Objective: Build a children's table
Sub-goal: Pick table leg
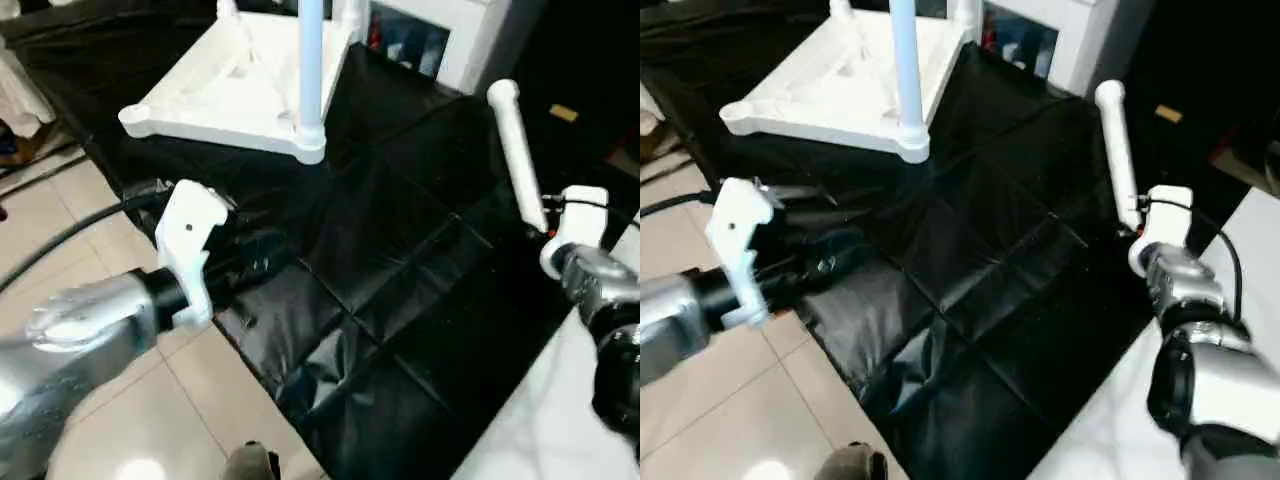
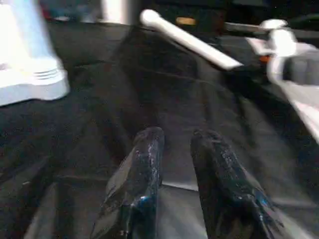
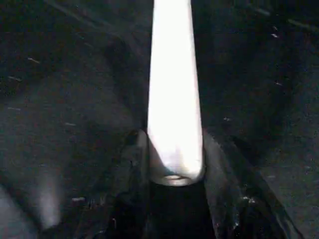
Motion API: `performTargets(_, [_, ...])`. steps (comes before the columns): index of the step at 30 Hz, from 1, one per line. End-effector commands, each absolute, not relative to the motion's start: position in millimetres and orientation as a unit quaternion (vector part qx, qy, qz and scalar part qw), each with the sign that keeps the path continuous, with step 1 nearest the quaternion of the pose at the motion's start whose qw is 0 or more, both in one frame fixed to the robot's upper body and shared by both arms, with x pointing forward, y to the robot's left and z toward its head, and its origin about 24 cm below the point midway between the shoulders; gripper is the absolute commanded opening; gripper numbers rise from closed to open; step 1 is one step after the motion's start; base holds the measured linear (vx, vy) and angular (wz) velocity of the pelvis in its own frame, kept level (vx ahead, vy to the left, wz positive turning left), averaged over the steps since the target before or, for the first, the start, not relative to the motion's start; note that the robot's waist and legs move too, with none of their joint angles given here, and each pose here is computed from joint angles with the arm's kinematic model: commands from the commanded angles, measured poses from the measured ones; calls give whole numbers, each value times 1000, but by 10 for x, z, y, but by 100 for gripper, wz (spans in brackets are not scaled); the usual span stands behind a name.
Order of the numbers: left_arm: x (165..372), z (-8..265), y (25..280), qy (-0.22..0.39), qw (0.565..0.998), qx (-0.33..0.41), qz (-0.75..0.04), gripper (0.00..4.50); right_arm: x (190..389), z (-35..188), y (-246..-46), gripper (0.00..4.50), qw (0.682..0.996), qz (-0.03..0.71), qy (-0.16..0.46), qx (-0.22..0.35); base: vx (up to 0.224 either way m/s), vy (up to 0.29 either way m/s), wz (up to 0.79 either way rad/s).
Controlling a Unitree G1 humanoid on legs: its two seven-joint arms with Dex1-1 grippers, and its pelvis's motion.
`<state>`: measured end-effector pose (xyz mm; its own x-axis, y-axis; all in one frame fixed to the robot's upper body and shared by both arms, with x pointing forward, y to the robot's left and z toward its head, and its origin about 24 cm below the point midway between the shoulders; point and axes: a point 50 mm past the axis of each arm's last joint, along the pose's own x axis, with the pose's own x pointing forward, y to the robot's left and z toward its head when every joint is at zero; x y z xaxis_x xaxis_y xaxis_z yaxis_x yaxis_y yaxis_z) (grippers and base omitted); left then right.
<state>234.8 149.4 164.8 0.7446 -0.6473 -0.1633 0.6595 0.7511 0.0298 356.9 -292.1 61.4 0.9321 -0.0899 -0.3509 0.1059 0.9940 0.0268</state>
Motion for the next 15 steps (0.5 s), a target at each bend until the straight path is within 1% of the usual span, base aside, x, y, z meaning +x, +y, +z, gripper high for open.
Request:
performTargets(1, [2430, 1606, 1527, 65, 945, 47, -317, 122, 3598, 722, -2902, 118, 991, -35, 129, 30, 0, 0, 0])
performTargets(5, [2553, 1534, 1565, 50, 959, 45, -275, 122, 3554, 733, -2816, 117, 995, -30, 85, 31, 0, 0, 0])
performTargets(8, [2580, 1500, 1565, 48, 963, 41, -262, 122, 3503, 711, -2772, 117, 997, -24, 74, 27, 0, 0, 0])
performTargets(10, [2651, 1419, 1559, 51, 972, 39, -226, 122, 3322, 634, -2688, 117, 997, -20, 65, 20, 0, 0, 0])
performTargets(12, [2673, 1401, 1557, 50, 975, 35, -212, 122, 3239, 605, -2664, 117, 997, -22, 64, 21, 0, 0, 0])
performTargets(14, [2680, 1365, 1560, 44, 980, 31, -191, 122, 3074, 563, -2623, 117, 997, -30, 65, 27, 0, 0, 0])
performTargets(15, [2682, 1349, 1565, 42, 981, 34, -185, 122, 3031, 557, -2609, 117, 997, -34, 65, 29, 0, 0, 0])
